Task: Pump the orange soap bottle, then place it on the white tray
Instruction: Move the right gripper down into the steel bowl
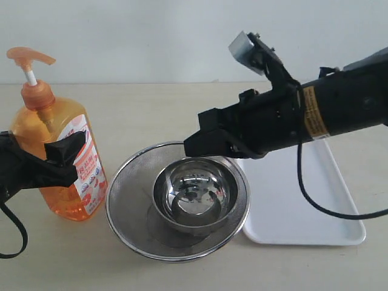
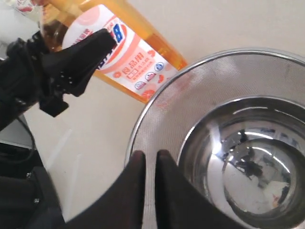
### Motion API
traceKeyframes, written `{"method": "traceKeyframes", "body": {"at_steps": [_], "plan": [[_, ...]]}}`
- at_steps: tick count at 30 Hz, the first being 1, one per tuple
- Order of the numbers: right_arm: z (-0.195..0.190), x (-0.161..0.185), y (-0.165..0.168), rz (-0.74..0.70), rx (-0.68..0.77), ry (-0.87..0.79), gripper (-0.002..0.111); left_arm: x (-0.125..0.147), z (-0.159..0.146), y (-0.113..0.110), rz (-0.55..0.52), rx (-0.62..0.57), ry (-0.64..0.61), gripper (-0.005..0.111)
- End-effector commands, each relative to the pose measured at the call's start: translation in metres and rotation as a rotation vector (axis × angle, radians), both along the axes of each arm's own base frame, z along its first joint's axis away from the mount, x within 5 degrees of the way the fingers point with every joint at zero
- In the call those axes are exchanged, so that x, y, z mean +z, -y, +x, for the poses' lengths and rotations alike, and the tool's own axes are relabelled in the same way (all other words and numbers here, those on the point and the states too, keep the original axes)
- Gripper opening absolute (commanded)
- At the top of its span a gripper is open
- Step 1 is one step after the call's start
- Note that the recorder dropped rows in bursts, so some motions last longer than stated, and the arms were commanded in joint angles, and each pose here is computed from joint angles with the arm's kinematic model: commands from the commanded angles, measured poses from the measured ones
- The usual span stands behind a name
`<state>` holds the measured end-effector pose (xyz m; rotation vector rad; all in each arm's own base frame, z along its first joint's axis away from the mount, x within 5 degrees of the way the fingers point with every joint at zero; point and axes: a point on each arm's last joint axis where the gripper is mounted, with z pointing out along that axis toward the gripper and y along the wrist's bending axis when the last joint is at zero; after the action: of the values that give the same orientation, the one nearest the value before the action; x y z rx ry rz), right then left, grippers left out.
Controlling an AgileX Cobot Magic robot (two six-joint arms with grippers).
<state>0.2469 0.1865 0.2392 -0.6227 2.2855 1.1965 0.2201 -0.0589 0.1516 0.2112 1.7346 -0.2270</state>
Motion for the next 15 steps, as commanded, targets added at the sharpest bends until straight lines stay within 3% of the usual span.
{"method": "traceKeyframes", "body": {"at_steps": [1,7,15], "plan": [[0.012,-0.022,-0.009,-0.047,-0.004,-0.048,0.004,0.003,-0.001,0.001,-0.002,-0.005,0.04,0.005],[0.011,-0.055,-0.051,-0.139,0.047,-0.055,0.004,0.003,-0.001,0.001,-0.001,-0.005,0.037,0.005],[0.019,-0.068,-0.054,-0.201,-0.016,-0.027,0.004,0.003,-0.001,0.001,-0.002,-0.005,0.039,0.005]]}}
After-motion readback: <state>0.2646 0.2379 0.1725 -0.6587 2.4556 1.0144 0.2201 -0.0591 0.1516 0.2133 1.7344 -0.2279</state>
